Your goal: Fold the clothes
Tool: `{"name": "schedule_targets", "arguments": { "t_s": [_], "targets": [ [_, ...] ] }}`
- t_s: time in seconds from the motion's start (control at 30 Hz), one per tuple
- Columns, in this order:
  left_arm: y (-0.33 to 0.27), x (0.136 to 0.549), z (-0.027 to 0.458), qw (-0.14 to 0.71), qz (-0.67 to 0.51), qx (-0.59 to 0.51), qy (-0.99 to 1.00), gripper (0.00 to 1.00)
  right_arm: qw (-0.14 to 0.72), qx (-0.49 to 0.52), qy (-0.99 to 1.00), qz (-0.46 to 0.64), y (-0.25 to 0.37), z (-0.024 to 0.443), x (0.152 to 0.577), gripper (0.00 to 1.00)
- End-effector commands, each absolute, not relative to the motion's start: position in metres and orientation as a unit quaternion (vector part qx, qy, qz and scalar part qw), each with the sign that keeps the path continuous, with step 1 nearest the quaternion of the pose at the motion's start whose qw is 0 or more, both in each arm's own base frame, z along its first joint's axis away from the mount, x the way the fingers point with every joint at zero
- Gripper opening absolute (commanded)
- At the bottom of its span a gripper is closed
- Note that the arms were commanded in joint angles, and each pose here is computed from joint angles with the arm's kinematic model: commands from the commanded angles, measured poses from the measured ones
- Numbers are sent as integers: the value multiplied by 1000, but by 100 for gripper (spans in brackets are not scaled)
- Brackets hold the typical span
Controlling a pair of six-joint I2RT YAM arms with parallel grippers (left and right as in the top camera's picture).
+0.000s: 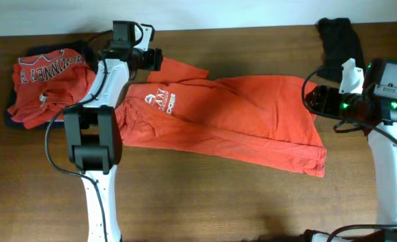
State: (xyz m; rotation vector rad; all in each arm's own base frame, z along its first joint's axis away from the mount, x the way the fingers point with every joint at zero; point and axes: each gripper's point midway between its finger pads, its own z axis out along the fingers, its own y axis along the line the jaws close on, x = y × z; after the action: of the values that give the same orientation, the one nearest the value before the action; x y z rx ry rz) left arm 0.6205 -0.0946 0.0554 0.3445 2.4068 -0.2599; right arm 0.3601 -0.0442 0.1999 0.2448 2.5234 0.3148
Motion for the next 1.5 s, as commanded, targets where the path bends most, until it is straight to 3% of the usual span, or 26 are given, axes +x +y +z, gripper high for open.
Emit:
{"name": "schedule_targets", "arguments": {
  "t_s": [0.0, 0.5, 0.87, 1.27, 1.47],
  "targets": [
    [-104, 628, 43, 349, -105, 158, 918, 77, 292, 83, 946, 112, -43, 204, 360, 79],
    [-121, 634, 14, 354, -71, 178, 915, 76, 288, 84, 947, 114, -43, 203, 358, 79],
    [-123, 636, -4, 351, -25, 174, 920, 66, 281, 85, 949, 114, -42, 201, 356, 79],
    [-106, 639, 3, 351, 14, 136, 926, 20, 282, 86, 949, 111, -44, 201, 356, 79],
    [-94, 648, 64, 375, 36, 114, 919, 1, 299, 83, 945, 104, -49, 198, 372, 78]
  ]
}}
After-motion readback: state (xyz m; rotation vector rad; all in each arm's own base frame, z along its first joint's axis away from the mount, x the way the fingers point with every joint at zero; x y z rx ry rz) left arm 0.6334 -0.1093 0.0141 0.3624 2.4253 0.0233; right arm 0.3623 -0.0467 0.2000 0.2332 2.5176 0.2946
